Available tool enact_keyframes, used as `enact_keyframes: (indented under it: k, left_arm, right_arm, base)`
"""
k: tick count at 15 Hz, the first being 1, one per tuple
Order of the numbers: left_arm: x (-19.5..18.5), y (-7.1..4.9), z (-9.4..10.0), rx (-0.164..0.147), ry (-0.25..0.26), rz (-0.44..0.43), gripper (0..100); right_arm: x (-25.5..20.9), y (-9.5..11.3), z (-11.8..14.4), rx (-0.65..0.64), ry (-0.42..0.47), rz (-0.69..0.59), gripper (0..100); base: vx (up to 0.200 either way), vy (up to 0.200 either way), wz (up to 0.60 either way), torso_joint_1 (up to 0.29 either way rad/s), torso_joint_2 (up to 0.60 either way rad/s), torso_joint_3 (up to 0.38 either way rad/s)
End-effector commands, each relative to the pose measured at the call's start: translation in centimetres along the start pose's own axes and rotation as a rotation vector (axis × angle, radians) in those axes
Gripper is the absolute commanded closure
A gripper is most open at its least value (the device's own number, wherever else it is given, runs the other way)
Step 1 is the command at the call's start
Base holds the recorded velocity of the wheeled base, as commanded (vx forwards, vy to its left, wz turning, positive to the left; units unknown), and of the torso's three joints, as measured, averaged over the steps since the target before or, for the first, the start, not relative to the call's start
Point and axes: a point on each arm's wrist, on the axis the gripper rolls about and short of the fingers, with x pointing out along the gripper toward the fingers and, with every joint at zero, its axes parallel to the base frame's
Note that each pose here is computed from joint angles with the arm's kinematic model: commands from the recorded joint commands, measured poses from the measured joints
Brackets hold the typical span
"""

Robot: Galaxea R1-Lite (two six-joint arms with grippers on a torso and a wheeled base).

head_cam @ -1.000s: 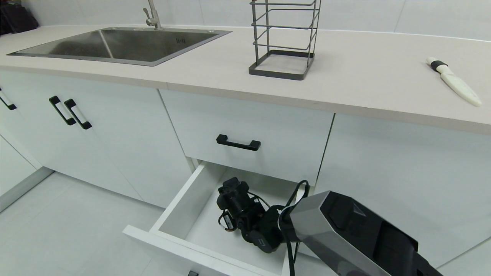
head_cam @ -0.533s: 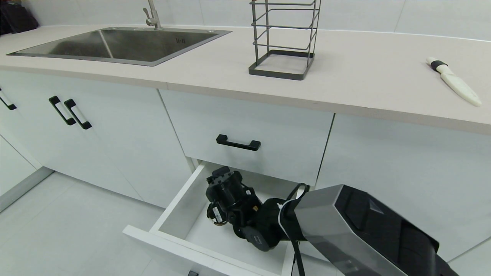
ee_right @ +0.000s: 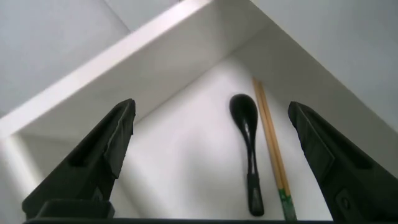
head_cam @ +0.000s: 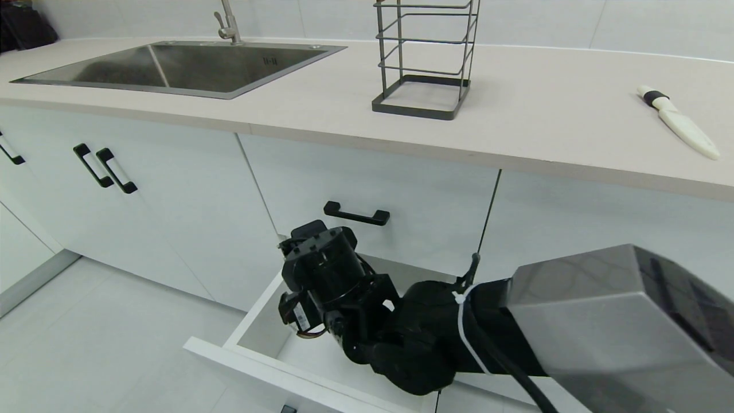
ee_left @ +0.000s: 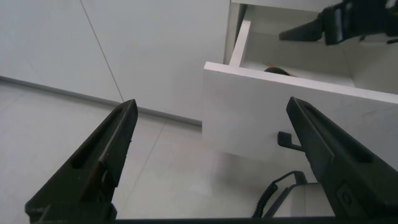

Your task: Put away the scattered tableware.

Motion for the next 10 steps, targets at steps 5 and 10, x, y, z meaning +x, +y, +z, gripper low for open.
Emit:
enact_keyframes:
  k: [5,10]
  left_arm:
    - [0.0,0.0,0.0,0.000,0.000,0.000,0]
    - [0.0,0.0,0.0,0.000,0.000,0.000,0]
  right_arm:
    - [-11.9,-0.5,0.7,-0.016,-0.074,0.211,0]
    - [-19.3,-4.6,-4.5,-0.100,-0.210,0.607,0]
  base:
    - [0.000,0.000,0.00,0.000,0.00,0.000]
    - [0.000,0.000,0.00,0.000,0.00,0.000]
